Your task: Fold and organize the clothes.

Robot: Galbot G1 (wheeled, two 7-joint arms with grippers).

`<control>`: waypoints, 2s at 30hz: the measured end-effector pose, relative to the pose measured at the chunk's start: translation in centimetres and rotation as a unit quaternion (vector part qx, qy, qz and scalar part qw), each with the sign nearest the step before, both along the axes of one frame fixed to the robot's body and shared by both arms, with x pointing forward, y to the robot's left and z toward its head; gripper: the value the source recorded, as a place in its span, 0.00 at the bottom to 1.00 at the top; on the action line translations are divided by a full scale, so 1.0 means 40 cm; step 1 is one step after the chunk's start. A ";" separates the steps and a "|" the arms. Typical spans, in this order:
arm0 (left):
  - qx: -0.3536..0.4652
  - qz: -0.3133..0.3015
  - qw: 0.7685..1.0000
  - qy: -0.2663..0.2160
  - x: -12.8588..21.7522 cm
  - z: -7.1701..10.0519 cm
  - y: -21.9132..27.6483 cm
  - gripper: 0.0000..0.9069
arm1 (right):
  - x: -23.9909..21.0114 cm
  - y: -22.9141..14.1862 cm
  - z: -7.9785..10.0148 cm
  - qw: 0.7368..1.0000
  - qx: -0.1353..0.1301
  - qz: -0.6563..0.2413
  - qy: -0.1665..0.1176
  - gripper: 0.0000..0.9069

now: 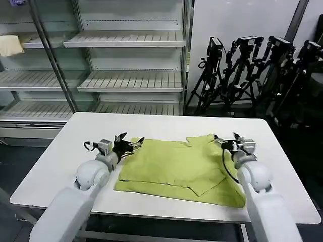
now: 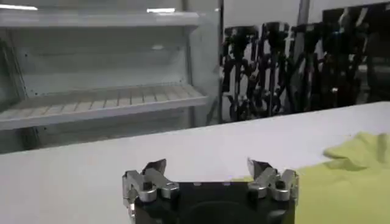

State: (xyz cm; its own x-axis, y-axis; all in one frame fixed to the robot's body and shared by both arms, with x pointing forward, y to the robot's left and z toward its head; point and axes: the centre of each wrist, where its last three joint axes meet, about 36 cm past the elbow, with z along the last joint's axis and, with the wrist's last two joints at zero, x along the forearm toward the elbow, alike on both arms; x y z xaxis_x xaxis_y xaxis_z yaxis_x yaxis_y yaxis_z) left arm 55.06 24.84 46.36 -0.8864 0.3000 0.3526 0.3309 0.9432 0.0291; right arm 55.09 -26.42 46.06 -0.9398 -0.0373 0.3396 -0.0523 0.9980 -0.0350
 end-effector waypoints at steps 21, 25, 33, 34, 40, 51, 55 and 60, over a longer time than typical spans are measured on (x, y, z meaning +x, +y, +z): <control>0.010 -0.011 0.998 0.069 0.100 -0.042 0.022 0.02 | 0.090 0.058 -0.056 0.999 0.005 0.001 0.043 0.00; 0.009 -0.011 0.997 0.071 0.104 -0.043 0.020 0.02 | 0.092 0.058 -0.056 0.999 0.006 0.004 0.042 0.00; -0.008 -0.008 0.998 0.060 0.104 -0.022 0.023 0.02 | 0.074 0.045 -0.030 0.999 0.016 0.010 0.027 0.00; -0.011 -0.007 0.998 0.058 0.101 -0.016 0.024 0.02 | 0.067 0.041 -0.022 1.000 0.018 0.011 0.023 0.00; -0.022 -0.008 0.999 0.040 0.064 0.018 0.035 0.01 | 0.002 0.022 0.026 1.000 0.020 0.013 -0.005 0.00; -0.038 -0.016 0.999 0.024 -0.070 0.032 0.076 0.01 | -0.191 -0.010 0.062 0.999 0.028 0.030 -0.034 0.00; -0.040 -0.016 0.999 0.023 -0.131 0.030 0.093 0.01 | -0.268 -0.015 0.067 0.998 0.030 0.036 -0.038 0.00; -0.044 -0.017 0.999 0.025 -0.196 0.025 0.099 0.01 | -0.349 -0.016 0.064 0.998 0.022 0.037 -0.037 0.00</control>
State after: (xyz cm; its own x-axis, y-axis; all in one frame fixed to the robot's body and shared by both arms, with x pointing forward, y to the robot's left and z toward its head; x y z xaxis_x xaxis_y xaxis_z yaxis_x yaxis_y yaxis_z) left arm 47.23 28.78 47.36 -0.8570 0.3612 0.3676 0.3614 0.9297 -0.0709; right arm 41.13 -27.06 48.64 -0.9563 -0.1212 0.2661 -0.1249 0.9922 0.0031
